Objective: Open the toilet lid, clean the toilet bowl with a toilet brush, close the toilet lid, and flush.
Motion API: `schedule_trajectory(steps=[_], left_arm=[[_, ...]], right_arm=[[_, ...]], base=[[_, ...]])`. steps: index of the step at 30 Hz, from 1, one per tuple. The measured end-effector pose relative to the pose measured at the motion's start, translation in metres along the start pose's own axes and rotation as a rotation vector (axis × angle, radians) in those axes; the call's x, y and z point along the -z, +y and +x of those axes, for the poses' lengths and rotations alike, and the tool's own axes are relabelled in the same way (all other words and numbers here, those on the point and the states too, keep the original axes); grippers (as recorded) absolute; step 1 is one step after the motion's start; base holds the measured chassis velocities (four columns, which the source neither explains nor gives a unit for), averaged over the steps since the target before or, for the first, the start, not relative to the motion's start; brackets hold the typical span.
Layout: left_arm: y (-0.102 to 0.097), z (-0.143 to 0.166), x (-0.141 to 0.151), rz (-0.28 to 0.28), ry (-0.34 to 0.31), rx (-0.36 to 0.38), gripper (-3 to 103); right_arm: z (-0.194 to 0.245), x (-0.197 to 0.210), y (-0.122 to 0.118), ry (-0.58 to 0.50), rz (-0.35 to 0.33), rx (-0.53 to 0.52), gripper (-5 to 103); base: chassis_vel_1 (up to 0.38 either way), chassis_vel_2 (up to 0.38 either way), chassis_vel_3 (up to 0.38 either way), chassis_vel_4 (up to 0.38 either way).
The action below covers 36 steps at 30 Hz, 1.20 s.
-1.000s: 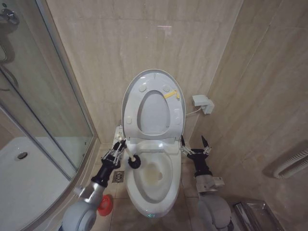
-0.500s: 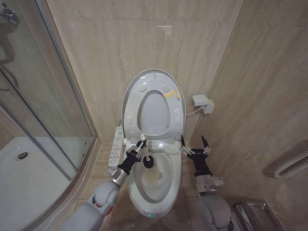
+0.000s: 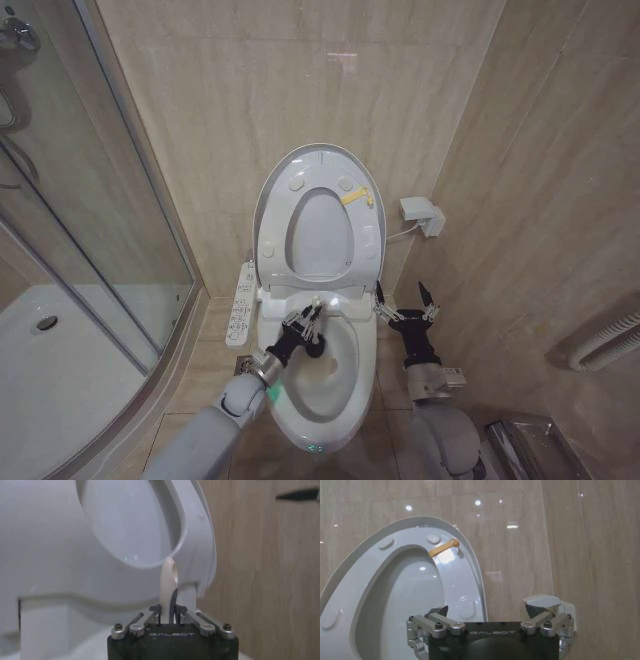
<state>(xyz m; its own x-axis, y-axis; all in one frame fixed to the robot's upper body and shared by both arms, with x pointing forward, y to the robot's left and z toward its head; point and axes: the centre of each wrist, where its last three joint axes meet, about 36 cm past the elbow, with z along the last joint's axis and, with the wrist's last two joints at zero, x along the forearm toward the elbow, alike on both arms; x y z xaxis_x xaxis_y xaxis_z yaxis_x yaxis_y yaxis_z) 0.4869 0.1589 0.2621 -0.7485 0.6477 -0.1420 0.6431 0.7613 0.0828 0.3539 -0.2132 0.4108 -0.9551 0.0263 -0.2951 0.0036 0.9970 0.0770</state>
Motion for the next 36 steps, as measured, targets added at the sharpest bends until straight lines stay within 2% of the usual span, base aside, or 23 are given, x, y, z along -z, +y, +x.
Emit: schedule_trajectory(steps=[8, 12, 15, 19, 24, 25, 29, 36], left_arm=[[0.003, 0.0, -0.031, -0.029, 0.039, -0.001, 19], [0.002, -0.002, -0.035, -0.039, 0.036, 0.001, 19], [-0.001, -0.006, -0.033, -0.044, 0.022, 0.002, 19], [-0.009, -0.024, -0.015, -0.061, -0.043, -0.004, 19], [-0.019, -0.037, 0.002, -0.052, -0.092, -0.007, 19], [-0.019, -0.037, 0.002, -0.052, -0.092, -0.007, 19], [-0.04, -0.046, 0.009, -0.009, -0.115, -0.011, 19], [-0.053, -0.049, 0.006, 0.015, -0.119, -0.022, 19]], right_arm=[[0.0, 0.0, 0.0, 0.0, 0.0, 0.0, 100], [0.0, 0.0, 0.0, 0.0, 0.0, 0.0, 100], [0.0, 0.0, 0.0, 0.0, 0.0, 0.0, 100], [0.0, 0.0, 0.0, 0.0, 0.0, 0.0, 100], [0.0, 0.0, 0.0, 0.0, 0.0, 0.0, 100], [0.0, 0.0, 0.0, 0.0, 0.0, 0.0, 100], [0.0, 0.0, 0.0, 0.0, 0.0, 0.0, 100], [0.0, 0.0, 0.0, 0.0, 0.0, 0.0, 100]], base=[[0.0, 0.0, 0.0, 0.0], [0.0, 0.0, 0.0, 0.0], [0.0, 0.0, 0.0, 0.0], [0.0, 0.0, 0.0, 0.0], [0.0, 0.0, 0.0, 0.0], [0.0, 0.0, 0.0, 0.0], [0.0, 0.0, 0.0, 0.0], [0.0, 0.0, 0.0, 0.0]])
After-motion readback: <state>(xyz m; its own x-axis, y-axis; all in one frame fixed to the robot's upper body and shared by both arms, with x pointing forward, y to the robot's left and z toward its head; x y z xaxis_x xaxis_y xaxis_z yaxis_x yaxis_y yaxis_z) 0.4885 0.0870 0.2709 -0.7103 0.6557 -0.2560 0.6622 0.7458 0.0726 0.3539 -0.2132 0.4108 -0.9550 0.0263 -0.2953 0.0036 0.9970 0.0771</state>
